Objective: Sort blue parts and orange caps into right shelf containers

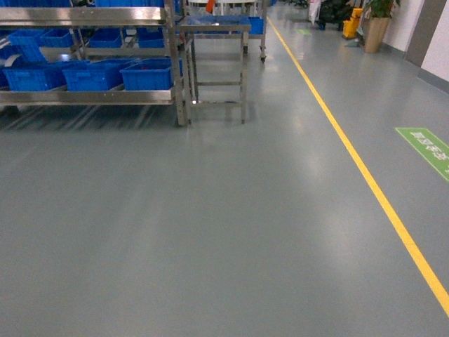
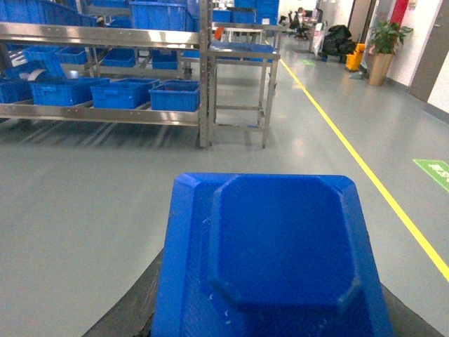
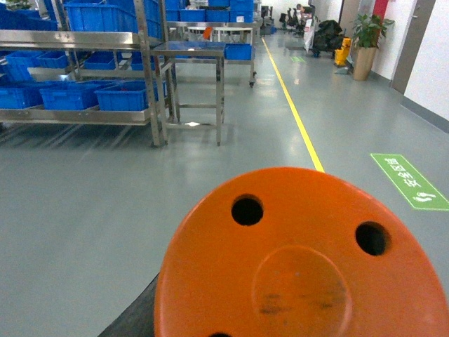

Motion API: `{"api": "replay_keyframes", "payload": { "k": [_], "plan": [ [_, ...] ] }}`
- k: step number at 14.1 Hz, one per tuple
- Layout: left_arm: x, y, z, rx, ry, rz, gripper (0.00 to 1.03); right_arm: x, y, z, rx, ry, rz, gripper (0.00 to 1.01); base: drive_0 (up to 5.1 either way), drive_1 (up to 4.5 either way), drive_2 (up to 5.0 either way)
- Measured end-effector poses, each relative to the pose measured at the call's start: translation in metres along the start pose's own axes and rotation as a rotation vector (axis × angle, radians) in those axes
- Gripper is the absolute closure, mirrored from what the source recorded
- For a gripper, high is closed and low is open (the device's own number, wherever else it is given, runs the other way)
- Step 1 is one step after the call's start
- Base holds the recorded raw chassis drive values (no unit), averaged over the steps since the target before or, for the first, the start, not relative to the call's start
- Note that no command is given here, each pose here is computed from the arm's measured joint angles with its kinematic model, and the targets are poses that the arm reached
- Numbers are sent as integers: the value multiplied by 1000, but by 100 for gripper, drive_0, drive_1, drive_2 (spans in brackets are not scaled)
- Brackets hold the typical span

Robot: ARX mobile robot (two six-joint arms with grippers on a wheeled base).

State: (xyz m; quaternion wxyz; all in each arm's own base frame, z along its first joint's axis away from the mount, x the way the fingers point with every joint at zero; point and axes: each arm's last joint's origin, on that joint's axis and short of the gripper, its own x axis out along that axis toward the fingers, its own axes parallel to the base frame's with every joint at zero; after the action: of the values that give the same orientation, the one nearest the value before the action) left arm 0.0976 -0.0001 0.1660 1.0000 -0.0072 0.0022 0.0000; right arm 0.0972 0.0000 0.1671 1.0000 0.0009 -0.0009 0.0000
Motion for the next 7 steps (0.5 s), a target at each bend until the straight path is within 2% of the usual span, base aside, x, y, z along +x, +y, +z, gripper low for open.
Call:
{"api": "replay_keyframes", "payload": {
  "k": [7],
  "plan": [
    [0, 0, 0, 0, -3, 0, 61, 0, 0, 1, 0, -6, 0, 57, 11, 426, -404]
  ]
}}
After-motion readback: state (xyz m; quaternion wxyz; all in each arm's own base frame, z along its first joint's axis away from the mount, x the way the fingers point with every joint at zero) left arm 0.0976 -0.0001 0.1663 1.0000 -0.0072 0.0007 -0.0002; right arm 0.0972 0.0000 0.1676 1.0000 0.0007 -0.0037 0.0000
